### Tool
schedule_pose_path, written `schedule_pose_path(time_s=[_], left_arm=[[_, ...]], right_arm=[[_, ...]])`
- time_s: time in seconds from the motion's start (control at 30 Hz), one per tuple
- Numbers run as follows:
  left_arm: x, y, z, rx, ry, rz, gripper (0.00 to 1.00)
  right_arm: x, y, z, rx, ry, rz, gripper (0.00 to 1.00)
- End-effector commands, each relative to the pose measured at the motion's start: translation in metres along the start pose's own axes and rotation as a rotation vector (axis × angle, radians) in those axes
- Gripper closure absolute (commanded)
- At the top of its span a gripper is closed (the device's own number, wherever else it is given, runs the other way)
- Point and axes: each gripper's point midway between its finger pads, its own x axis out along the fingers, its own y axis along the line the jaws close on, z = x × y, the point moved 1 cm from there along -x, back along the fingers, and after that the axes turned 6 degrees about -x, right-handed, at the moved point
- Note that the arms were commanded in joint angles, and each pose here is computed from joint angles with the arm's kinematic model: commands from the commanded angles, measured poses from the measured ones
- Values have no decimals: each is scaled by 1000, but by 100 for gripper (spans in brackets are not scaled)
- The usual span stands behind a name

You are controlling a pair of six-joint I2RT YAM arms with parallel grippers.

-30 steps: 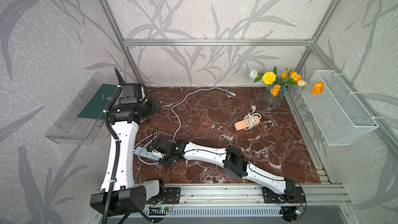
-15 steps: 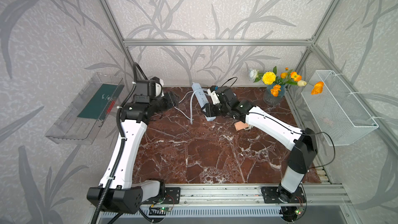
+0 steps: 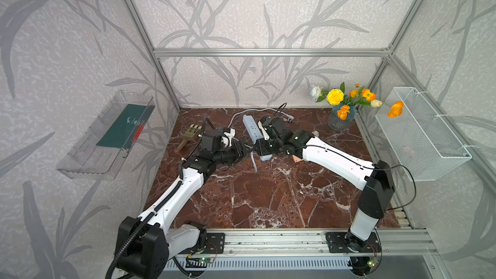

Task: Wrap the cord around the power strip
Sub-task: Pick up the power strip from the center of the board.

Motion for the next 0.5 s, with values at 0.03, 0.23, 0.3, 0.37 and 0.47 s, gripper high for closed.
schedule_pose_path(time_s=[0.03,0.23,0.3,0.37,0.47], left_arm=[[-26,-52,39,110,-156,-146,34],[-21,-53,70,52,-178,-98,34],[-5,-46,65,43,-102,-46,35],[0,-35,62,40,-86,-1,35],[0,-37,63,49,-100,-13,37]], right_arm=[[-23,13,25,-56,-128,43,90],[-32,24,20,-127,-267,44,93],[-32,29,20,-129,-282,47,92],[-32,32,18,-124,-288,52,92],[-31,33,16,-113,-284,61,92]])
